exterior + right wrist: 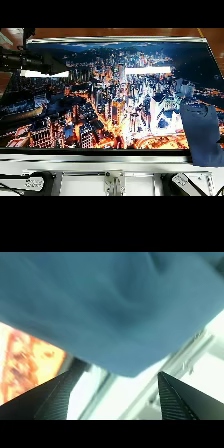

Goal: Fold the shirts.

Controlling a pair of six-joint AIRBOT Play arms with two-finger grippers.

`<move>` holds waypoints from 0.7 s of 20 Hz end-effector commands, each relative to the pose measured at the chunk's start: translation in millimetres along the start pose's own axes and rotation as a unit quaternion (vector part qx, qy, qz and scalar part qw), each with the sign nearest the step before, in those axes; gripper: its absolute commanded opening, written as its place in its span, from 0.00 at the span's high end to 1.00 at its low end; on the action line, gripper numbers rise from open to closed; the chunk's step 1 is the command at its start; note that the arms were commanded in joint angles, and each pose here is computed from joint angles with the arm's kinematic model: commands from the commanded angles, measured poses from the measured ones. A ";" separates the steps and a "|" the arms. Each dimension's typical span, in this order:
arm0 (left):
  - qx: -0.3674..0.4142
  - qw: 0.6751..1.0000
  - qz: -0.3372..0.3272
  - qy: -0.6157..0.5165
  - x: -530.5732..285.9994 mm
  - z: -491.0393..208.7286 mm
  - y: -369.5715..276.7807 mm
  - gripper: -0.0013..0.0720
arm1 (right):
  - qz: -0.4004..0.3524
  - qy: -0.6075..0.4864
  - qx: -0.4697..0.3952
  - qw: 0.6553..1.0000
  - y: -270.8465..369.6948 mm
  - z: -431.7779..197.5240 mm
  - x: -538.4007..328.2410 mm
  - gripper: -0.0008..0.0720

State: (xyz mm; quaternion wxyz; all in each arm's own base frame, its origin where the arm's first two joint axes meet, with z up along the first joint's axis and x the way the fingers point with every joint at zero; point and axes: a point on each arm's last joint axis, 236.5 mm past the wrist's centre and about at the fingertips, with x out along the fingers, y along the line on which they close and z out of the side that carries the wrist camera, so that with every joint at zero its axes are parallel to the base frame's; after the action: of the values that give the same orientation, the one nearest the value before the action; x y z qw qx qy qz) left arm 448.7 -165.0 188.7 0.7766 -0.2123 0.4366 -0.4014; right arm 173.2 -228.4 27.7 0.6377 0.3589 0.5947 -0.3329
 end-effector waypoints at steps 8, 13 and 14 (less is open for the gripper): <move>0.120 0.898 0.367 0.212 39.8 -84.0 71.1 0.50 | 0.111 -0.177 -0.312 0.927 205.9 19.7 -115.8 0.10; 0.098 0.900 0.364 0.217 58.3 -96.1 58.1 0.03 | 0.078 -0.038 -0.431 0.898 263.6 -58.7 -48.8 0.06; 0.085 0.901 0.368 0.213 55.1 -95.1 61.3 0.03 | 0.075 -0.029 -0.446 0.891 270.6 -67.9 -43.5 0.06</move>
State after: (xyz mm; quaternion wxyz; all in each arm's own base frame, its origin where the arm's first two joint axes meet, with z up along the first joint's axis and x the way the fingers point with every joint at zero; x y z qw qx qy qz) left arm 412.0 -177.1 71.8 0.7723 0.1155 0.5958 -0.1878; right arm 365.4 -75.5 108.5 0.8020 0.1130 0.5849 -0.0431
